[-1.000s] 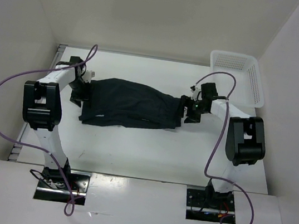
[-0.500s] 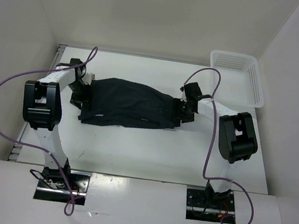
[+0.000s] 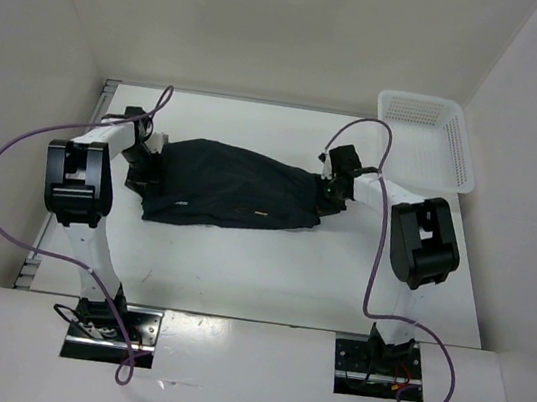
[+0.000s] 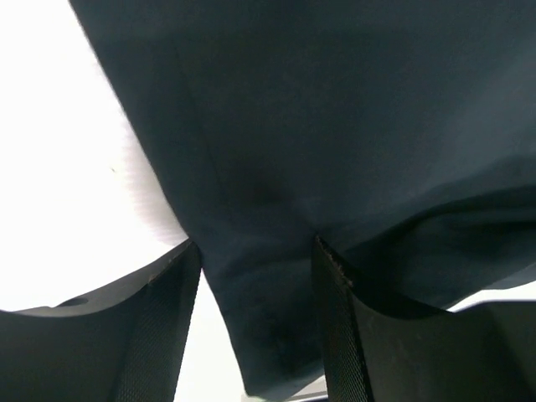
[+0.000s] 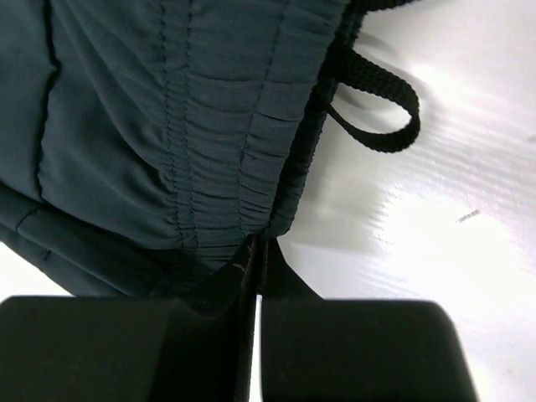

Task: Fold and stack the shorts
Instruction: Fold the shorts

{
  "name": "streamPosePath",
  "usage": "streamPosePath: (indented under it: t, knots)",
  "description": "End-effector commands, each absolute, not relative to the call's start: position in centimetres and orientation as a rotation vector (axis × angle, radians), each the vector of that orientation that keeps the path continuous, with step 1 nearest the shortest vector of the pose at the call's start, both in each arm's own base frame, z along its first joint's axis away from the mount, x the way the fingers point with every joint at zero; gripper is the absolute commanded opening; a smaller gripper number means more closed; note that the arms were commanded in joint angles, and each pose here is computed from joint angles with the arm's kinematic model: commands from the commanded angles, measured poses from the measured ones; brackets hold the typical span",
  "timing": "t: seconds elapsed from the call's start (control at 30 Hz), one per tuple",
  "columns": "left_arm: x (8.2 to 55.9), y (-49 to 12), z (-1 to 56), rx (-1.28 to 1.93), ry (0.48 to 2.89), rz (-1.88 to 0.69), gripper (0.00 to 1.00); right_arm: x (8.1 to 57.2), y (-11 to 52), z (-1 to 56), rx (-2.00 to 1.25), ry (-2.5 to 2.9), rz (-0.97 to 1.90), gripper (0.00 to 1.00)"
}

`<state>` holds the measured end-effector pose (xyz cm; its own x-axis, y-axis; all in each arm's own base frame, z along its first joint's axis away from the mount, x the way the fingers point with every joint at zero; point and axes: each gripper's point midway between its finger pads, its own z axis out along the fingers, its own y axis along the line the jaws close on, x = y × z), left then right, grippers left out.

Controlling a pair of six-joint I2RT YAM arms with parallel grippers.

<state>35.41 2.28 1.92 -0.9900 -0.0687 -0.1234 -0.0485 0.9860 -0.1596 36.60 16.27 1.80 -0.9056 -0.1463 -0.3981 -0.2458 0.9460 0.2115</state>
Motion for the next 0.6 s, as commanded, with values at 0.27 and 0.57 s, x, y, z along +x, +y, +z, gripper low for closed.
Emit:
streamPosePath:
  t: [0.27,0.57]
  knots:
    - [39.9,3.5,3.8,-0.097,2.883,-0.24,0.8,39.7,15.4,7.0,-0.465,2.579,0.44,0.0]
    - [42.5,2.2,4.0,-0.073,2.831,-0.37,0.8,38.7,13.6,11.4,-0.542,2.501,0.395,0.0]
